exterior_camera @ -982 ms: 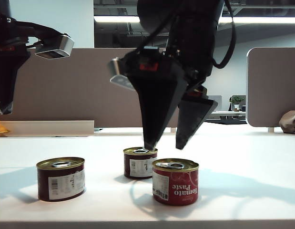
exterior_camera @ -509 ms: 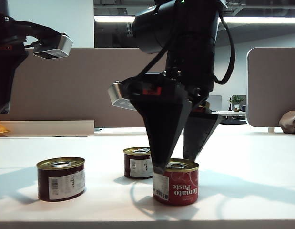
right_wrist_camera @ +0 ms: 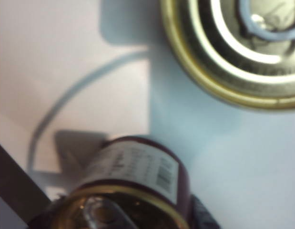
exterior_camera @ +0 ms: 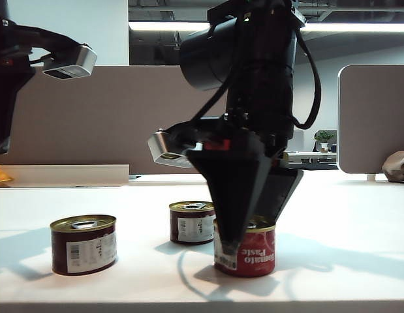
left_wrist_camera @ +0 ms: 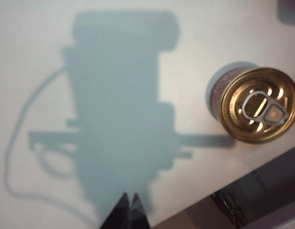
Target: Pick up the cans one by one and stack them together.
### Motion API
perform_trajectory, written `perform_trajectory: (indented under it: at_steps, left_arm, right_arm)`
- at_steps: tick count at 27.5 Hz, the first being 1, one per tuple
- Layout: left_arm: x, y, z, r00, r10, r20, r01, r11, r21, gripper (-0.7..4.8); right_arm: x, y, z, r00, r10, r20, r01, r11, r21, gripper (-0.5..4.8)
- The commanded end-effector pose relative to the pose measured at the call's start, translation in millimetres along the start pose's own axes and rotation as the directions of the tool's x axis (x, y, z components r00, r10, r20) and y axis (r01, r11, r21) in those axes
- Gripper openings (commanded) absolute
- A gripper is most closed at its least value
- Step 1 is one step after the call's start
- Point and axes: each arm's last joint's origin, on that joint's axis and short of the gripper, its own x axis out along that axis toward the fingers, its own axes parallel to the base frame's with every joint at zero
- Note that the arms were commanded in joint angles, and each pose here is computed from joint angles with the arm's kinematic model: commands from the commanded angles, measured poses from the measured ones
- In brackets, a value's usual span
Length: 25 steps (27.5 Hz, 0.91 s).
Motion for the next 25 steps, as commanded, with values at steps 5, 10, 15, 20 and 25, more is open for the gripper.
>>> perform_trajectory:
  at_steps: [5,10,15,20,25]
  left_arm:
    - [-14.7,-0.1,-6.8,0.998,0.013,0.058,-0.013,1.0,-0.011,-0.06]
    - [-17.8,-0.3,-8.3,0.997,0.015,0.072,-0.015,1.0,-0.012,-0.07]
    - [-17.9,-0.3,-8.4,0.997,0.016,0.073,-0.015,1.0,-0.012,-0.06]
    - [-18.0,-0.3,-8.5,0.997,0.015,0.073,-0.014,1.0,-0.018,-0.07]
    - [-21.6,-0.3,-9.6,0.995,0.02,0.096,-0.016,0.999,-0.041,-0.07]
  right_arm:
    - [-3.1,0.5,-0.9,1.0,0.001,-0.008,-0.001,1.0,0.001,2.28]
    - [-7.3,0.3,-1.6,1.0,-0.004,-0.027,0.004,1.0,0.006,2.28]
    - [-16.7,1.4,1.2,1.0,-0.007,-0.008,0.007,1.0,0.003,2.05]
    - [-31.1,1.7,10.0,0.998,-0.022,0.055,0.022,1.0,-0.006,2.01]
    - [-50.4,0.1,24.8,0.983,-0.087,0.163,0.09,0.996,-0.013,2.01]
